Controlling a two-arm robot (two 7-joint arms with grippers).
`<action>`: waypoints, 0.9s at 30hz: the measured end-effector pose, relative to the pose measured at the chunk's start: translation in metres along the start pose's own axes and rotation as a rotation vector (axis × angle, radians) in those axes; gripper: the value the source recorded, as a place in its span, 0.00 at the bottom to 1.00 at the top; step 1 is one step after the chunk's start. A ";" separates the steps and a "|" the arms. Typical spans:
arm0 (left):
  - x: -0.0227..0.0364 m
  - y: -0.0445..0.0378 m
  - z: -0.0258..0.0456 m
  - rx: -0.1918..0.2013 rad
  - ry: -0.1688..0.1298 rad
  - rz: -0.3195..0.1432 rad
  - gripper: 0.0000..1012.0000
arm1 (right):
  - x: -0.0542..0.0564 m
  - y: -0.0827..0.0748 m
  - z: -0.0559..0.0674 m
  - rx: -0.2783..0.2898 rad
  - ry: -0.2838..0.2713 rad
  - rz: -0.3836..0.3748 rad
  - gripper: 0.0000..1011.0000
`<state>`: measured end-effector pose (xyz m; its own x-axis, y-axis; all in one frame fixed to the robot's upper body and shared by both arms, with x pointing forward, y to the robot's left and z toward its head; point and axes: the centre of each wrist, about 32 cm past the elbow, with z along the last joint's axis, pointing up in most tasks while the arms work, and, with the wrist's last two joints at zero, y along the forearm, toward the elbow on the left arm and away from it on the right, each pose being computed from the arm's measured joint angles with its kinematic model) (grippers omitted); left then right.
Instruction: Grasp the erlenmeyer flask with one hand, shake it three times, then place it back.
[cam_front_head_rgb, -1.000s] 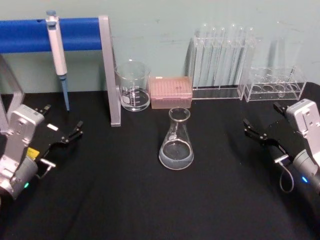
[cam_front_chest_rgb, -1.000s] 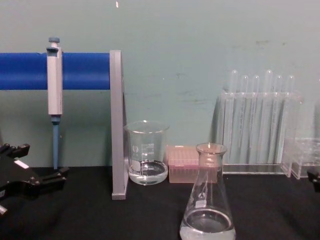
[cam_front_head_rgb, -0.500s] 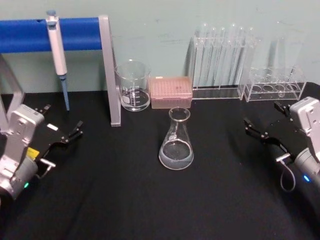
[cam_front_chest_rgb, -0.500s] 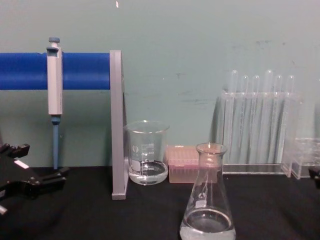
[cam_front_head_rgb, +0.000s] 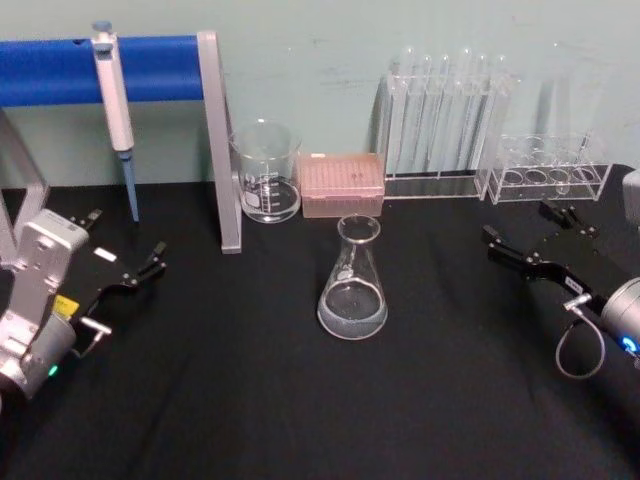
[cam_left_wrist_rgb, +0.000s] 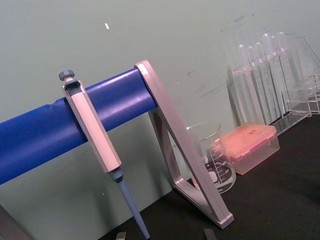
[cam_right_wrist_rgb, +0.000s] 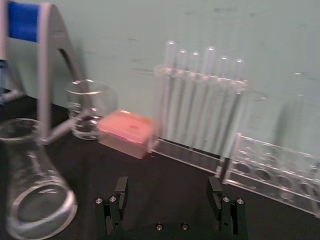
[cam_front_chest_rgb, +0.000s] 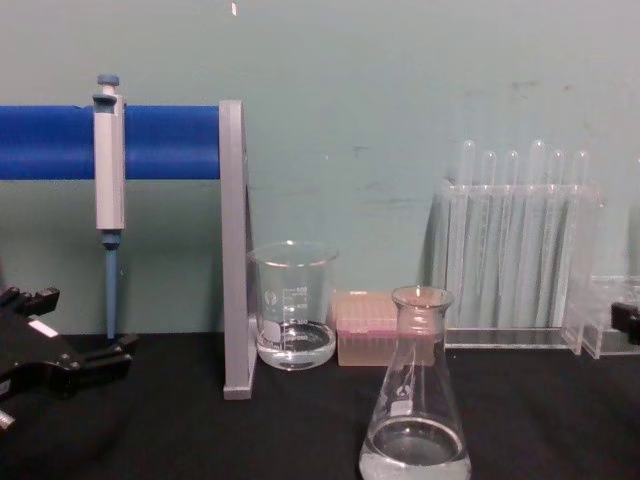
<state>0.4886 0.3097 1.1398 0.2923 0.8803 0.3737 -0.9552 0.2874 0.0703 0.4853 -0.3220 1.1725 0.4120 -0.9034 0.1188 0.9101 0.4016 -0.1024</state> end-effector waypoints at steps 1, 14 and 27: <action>0.0000 0.0000 0.0000 0.000 0.000 0.000 0.99 | 0.000 0.000 0.001 0.001 0.008 0.013 0.99; 0.0000 0.0000 0.0000 0.000 0.000 0.000 0.99 | -0.012 0.004 0.005 -0.003 0.059 0.187 0.99; 0.0000 0.0000 0.0000 0.000 0.000 0.000 0.99 | -0.032 0.026 0.001 -0.008 0.055 0.335 0.99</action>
<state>0.4886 0.3097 1.1398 0.2923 0.8803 0.3737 -0.9553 0.2873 0.0703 0.4963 -0.2827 1.1670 0.6844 -0.7287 0.0233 0.7244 0.6761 -0.1349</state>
